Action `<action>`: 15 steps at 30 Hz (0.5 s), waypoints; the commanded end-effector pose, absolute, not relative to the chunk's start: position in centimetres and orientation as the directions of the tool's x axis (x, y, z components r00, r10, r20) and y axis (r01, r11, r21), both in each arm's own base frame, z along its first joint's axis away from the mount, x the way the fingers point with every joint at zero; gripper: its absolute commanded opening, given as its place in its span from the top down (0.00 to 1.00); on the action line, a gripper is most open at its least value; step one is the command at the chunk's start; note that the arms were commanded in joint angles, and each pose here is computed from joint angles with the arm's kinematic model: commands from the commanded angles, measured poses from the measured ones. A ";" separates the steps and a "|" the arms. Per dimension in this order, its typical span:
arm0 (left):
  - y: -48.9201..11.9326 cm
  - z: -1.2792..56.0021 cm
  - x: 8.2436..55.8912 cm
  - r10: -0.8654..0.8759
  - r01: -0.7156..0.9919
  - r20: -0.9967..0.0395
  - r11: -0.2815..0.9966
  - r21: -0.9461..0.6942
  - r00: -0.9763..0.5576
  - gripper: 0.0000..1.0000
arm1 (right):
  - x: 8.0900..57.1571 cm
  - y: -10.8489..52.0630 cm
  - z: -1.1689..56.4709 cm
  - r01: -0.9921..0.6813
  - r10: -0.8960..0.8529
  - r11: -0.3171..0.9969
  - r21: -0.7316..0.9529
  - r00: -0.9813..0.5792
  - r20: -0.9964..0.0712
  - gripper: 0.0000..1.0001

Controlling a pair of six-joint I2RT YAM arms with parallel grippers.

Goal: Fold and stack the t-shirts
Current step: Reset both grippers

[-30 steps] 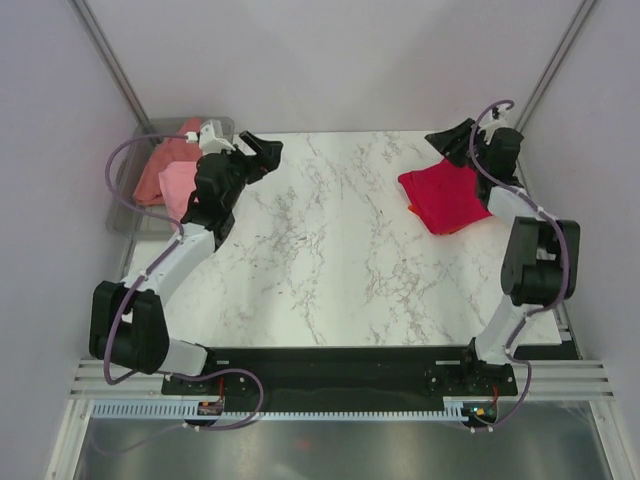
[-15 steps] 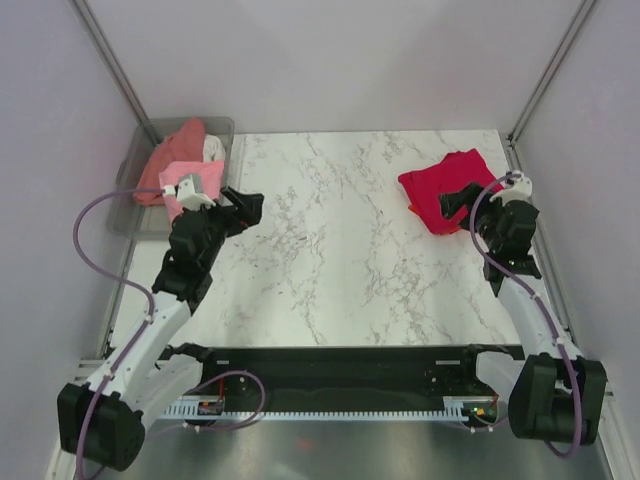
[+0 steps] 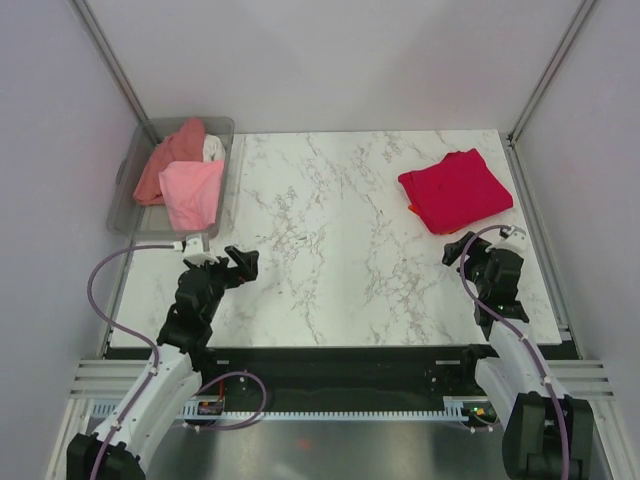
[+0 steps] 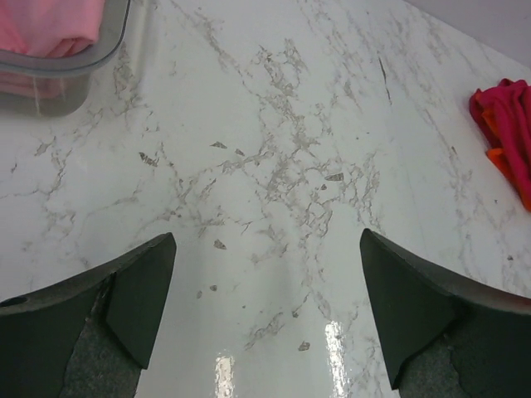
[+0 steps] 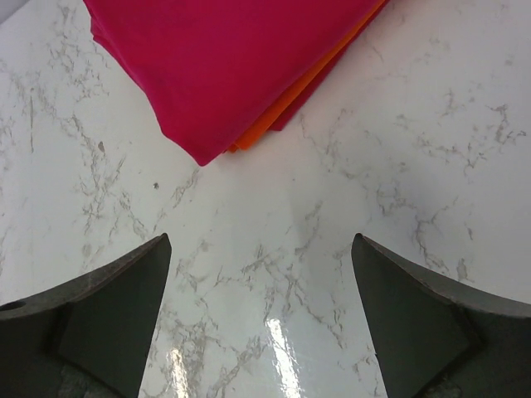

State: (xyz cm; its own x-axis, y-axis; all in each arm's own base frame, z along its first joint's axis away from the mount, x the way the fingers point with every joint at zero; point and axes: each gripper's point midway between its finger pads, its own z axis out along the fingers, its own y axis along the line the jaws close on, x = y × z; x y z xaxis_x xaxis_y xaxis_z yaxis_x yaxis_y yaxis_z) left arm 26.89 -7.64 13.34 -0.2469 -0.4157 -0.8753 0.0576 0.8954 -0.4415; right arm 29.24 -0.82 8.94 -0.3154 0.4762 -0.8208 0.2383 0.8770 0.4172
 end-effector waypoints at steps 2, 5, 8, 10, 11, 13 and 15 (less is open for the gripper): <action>-6.0 14.2 27.7 -0.380 0.021 -0.914 0.922 -0.387 -0.144 0.00 | 29.8 -2.3 11.0 0.268 0.473 0.868 0.418 -0.193 -0.859 0.02; -6.3 13.5 27.8 -0.375 0.013 -0.907 0.923 -0.384 -0.193 0.00 | 29.9 -2.4 10.9 0.275 0.475 0.867 0.415 -0.202 -0.857 0.02; -6.5 13.4 28.0 -0.376 0.016 -0.903 0.922 -0.387 -0.207 0.00 | 30.1 -2.3 10.7 0.278 0.474 0.868 0.411 -0.218 -0.853 0.02; -6.7 13.4 28.0 -0.375 0.024 -0.903 0.921 -0.389 -0.211 0.00 | 30.1 -2.3 10.6 0.278 0.470 0.870 0.407 -0.223 -0.854 0.02; -6.9 13.4 28.0 -0.374 0.036 -0.902 0.920 -0.390 -0.214 0.00 | 30.0 -2.3 10.7 0.275 0.470 0.871 0.408 -0.221 -0.854 0.02; -7.0 13.3 27.9 -0.373 0.038 -0.902 0.920 -0.390 -0.218 0.00 | 29.8 -2.3 10.9 0.270 0.469 0.871 0.412 -0.205 -0.859 0.02; -7.2 13.3 27.9 -0.373 0.048 -0.901 0.919 -0.392 -0.221 0.00 | 29.7 -2.2 11.0 0.264 0.469 0.871 0.413 -0.201 -0.860 0.02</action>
State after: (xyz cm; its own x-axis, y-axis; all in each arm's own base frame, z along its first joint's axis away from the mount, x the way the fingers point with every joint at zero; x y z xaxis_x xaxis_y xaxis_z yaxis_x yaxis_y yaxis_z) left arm 27.02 -6.92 10.59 -0.2908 -0.3893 -0.8740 -0.0021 0.9138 -0.4062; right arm 29.46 -1.97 9.82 -0.2484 0.4746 -0.8444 0.2751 0.8704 0.4083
